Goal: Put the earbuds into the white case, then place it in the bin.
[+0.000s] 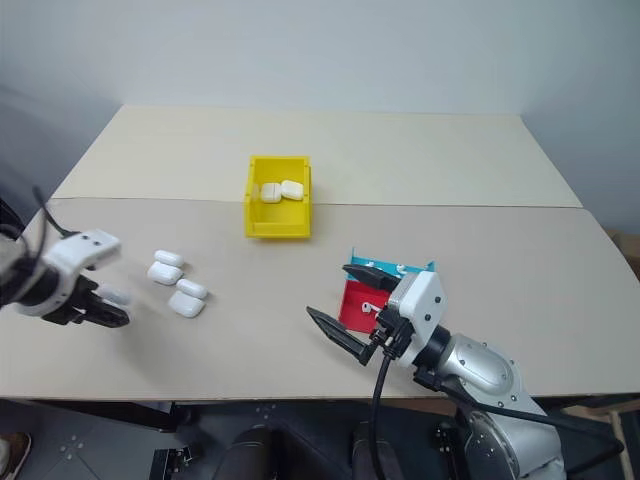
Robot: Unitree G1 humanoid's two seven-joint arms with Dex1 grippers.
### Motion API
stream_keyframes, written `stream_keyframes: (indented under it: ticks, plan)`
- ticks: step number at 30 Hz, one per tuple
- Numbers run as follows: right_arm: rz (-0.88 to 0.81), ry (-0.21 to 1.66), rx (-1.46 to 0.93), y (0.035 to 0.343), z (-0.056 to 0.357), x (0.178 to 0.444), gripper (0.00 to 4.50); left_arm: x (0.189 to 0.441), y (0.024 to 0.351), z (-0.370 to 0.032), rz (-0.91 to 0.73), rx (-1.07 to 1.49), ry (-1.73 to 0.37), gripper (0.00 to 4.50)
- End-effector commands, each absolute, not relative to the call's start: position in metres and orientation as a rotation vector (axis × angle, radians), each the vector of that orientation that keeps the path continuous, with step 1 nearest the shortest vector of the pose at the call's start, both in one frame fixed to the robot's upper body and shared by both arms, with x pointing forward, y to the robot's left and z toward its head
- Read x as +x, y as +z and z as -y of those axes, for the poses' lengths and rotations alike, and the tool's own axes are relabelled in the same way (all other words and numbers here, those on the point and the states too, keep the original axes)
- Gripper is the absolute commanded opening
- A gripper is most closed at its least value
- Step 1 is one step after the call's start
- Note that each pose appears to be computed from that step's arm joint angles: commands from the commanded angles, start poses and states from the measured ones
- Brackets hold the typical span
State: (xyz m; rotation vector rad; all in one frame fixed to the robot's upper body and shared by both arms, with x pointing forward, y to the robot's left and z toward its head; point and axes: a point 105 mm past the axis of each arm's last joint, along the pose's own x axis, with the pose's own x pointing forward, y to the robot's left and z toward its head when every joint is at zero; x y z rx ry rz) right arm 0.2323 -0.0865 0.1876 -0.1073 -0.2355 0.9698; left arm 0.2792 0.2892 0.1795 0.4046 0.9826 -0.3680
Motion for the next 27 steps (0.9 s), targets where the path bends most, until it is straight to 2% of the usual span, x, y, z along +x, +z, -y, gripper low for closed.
stream_keyframes:
  ticks: [1,3,6,10,14,18,24,27]
  plan:
    - [0.299,0.982,-0.133,0.202,0.091,0.234,4.5,0.292,0.222,-0.269,-0.669,0.397,-0.456,2.8]
    - [0.306,0.985,-0.146,0.206,0.093,0.237,4.5,0.3,0.237,-0.255,-0.48,0.356,-0.488,2.8]
    - [0.308,0.985,-0.158,0.211,0.097,0.24,4.5,0.31,0.252,-0.235,-0.276,0.247,-0.524,2.8]
    - [0.289,0.963,-0.197,0.215,0.109,0.243,4.5,0.318,0.265,-0.19,-0.022,0.151,-0.672,2.8]
    - [0.247,0.931,-0.245,0.222,0.127,0.246,4.5,0.313,0.265,-0.144,0.1,0.063,-0.924,2.8]
    - [0.097,0.881,-0.379,0.217,0.149,0.253,4.5,0.302,0.257,-0.111,0.153,0.046,-1.156,2.8]
    - [-0.085,0.886,-0.615,0.219,0.174,0.261,4.5,0.278,0.248,-0.098,0.282,0.057,-1.473,2.8]
    - [-0.259,0.957,-0.763,0.206,0.179,0.263,4.5,0.273,0.244,-0.093,0.316,0.117,-1.583,2.8]
